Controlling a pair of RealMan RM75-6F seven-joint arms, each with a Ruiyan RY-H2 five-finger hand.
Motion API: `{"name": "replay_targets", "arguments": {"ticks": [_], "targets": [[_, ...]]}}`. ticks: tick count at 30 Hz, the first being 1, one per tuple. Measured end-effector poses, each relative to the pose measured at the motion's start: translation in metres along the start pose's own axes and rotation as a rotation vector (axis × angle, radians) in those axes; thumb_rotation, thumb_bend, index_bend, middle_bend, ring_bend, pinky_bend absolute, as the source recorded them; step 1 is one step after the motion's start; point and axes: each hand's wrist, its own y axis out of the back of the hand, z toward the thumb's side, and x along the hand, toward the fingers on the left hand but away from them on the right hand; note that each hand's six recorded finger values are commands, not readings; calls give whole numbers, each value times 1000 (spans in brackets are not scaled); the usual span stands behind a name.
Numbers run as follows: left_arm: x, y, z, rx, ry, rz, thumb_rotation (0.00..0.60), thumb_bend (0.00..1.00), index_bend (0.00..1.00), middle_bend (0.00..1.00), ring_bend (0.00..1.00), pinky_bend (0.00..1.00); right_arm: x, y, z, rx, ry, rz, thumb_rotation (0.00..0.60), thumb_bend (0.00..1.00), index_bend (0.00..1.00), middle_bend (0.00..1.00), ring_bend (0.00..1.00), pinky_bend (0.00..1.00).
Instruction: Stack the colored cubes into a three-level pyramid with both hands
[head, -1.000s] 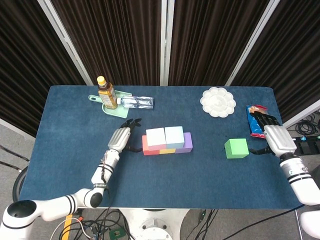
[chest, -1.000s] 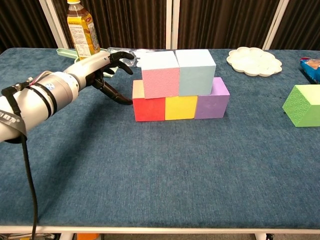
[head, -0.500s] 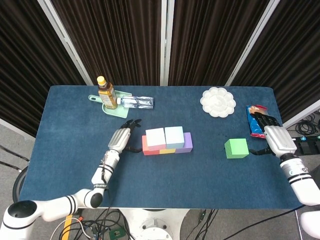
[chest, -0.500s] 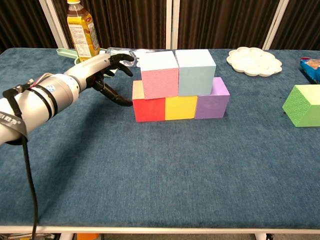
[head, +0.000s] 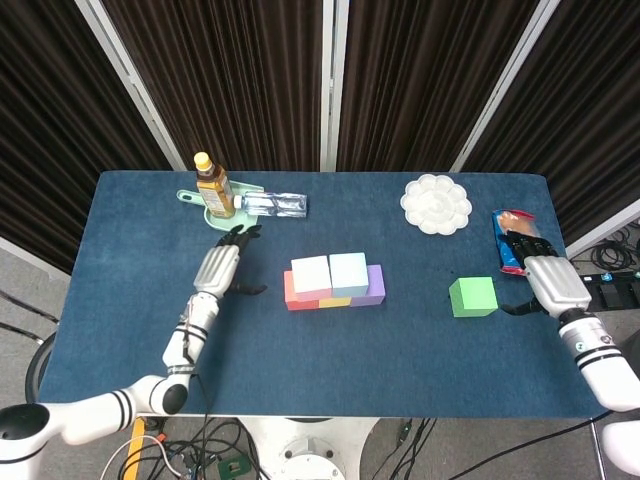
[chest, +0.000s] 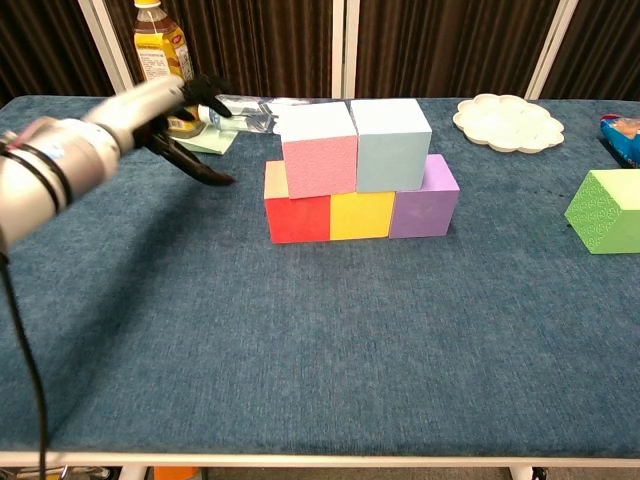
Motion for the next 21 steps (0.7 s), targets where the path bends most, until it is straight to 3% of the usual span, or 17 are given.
{"name": "replay_targets", "arguments": {"ticks": [5, 11, 15, 21], "targets": [[-11, 46, -17, 154, -15, 99, 600, 0, 82, 108, 5, 124, -6, -9, 0, 91, -6, 39, 600, 0, 0, 40, 0, 0], [-34, 91, -44, 262, 21, 152, 600, 0, 87, 90, 5, 123, -16, -27, 3, 194, -13, 89, 600, 0, 0, 50, 0, 0], [-52, 106, -58, 253, 55, 174, 600, 0, 88, 90, 5, 123, -27, -42, 6, 233, -24, 121, 600, 0, 0, 59, 0, 0], [-63, 110, -63, 247, 61, 180, 600, 0, 88, 90, 5, 123, -41, -63, 14, 230, -26, 149, 600, 0, 0, 126, 0, 0]]}}
